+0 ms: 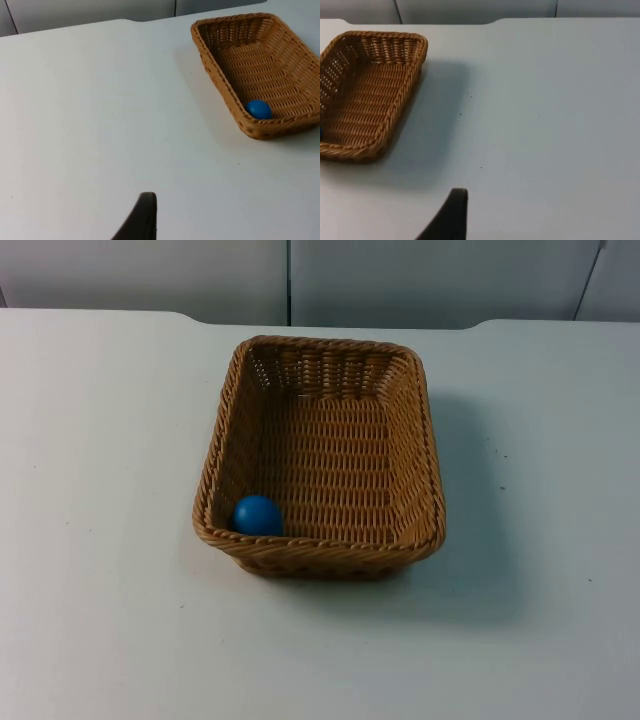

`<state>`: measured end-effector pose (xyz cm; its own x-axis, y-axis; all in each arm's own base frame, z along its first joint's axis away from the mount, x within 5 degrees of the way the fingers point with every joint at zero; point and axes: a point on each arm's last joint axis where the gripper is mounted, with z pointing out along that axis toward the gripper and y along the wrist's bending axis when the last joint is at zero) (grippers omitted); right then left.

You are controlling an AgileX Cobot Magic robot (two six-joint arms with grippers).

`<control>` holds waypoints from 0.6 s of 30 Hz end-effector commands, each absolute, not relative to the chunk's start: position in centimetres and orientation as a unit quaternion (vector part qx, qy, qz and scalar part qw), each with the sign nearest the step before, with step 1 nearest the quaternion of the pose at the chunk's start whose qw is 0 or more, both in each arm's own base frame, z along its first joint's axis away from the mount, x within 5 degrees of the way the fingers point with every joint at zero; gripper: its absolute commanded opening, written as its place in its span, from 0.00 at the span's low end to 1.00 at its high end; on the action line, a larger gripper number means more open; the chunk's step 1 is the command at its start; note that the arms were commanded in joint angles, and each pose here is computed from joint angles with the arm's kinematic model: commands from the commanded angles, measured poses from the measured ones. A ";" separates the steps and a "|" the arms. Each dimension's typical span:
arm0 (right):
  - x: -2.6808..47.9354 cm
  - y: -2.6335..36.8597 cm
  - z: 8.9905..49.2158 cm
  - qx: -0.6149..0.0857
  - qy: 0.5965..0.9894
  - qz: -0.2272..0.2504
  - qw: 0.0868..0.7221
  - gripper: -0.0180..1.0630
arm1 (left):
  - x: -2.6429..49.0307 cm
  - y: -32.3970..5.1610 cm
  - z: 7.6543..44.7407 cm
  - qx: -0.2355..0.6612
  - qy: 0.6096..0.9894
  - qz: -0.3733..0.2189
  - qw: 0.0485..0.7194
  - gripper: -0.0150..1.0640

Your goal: Pick up the basket with the left hand and place the ball into the basket with the right hand.

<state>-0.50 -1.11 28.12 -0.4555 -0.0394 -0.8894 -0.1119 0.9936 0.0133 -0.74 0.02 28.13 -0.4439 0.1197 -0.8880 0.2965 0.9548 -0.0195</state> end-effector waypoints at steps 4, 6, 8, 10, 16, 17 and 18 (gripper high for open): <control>-0.6 -0.6 27.8 -0.085 0.851 0.043 0.516 0.95 | -0.7 0.0 27.9 0.125 0.845 -0.088 0.512 0.87; -0.6 -0.6 27.8 -0.088 0.851 0.044 0.516 0.95 | -0.7 0.0 27.9 0.125 0.845 -0.090 0.511 0.87; -0.6 -0.6 27.8 -0.088 0.851 0.044 0.516 0.95 | -0.7 0.0 27.9 0.125 0.845 -0.090 0.511 0.87; -0.6 -0.6 27.8 -0.088 0.851 0.044 0.516 0.95 | -0.7 0.0 27.9 0.125 0.845 -0.090 0.511 0.87; -0.6 -0.6 27.8 -0.088 0.851 0.044 0.516 0.95 | -0.7 0.0 27.9 0.125 0.845 -0.090 0.511 0.87; -0.6 -0.6 27.8 -0.088 0.851 0.044 0.516 0.95 | -0.7 0.0 27.9 0.125 0.845 -0.090 0.511 0.87; -0.6 -0.6 27.8 -0.088 0.851 0.044 0.516 0.95 | -0.7 0.0 27.9 0.125 0.845 -0.090 0.511 0.87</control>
